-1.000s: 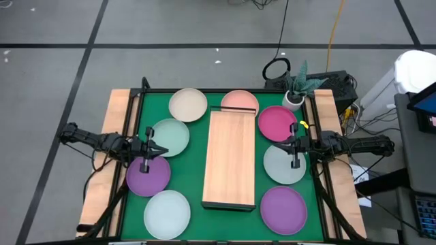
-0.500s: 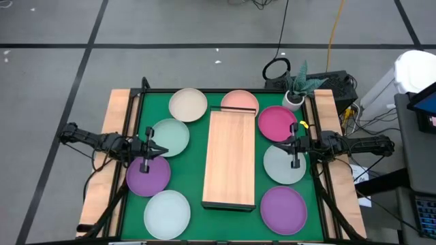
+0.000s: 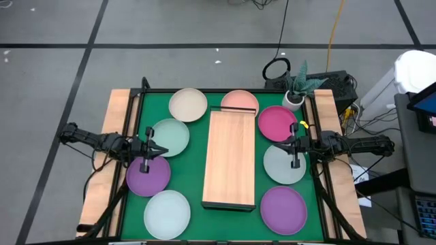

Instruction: Place and stack plates onto a shelf

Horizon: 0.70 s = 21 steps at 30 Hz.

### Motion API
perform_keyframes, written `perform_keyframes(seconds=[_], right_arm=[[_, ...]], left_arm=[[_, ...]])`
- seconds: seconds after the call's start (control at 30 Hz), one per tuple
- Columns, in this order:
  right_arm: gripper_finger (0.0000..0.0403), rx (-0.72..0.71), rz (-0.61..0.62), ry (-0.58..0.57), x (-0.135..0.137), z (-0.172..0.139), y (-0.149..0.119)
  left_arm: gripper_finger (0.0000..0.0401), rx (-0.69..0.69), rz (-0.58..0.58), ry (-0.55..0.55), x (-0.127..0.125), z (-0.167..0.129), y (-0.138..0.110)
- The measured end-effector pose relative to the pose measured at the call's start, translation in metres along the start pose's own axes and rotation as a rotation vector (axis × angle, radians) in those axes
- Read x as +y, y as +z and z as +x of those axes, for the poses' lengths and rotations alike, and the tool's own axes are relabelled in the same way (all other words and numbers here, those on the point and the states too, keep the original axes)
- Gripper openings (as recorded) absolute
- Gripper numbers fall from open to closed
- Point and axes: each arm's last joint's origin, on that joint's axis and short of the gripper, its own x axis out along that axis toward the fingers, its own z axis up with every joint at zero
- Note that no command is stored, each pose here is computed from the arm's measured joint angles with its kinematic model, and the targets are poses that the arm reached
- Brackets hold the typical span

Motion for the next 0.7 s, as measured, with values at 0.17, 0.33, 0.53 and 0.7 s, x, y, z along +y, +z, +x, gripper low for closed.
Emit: perform_keyframes(seconds=[0.17,0.33,0.53,0.7], right_arm=[[0.0000,0.000,0.000,0.000,0.0000,0.0000,0.0000],[0.0000,0.000,0.000,0.000,0.0000,0.0000,0.0001],[0.0000,0.000,0.000,0.000,0.0000,0.0000,0.0000],[0.0000,-0.017,0.002,-0.003,-0.0003,0.0000,0.0017]], left_arm=[[0.0024,0.000,0.000,0.000,0.0000,0.0000,0.0000],[0.0024,0.000,0.000,0.000,0.0000,0.0000,0.0000],[0.0024,0.000,0.000,0.000,0.0000,0.0000,0.0000],[0.0024,0.000,0.048,0.000,0.0000,0.0000,0.0000]])
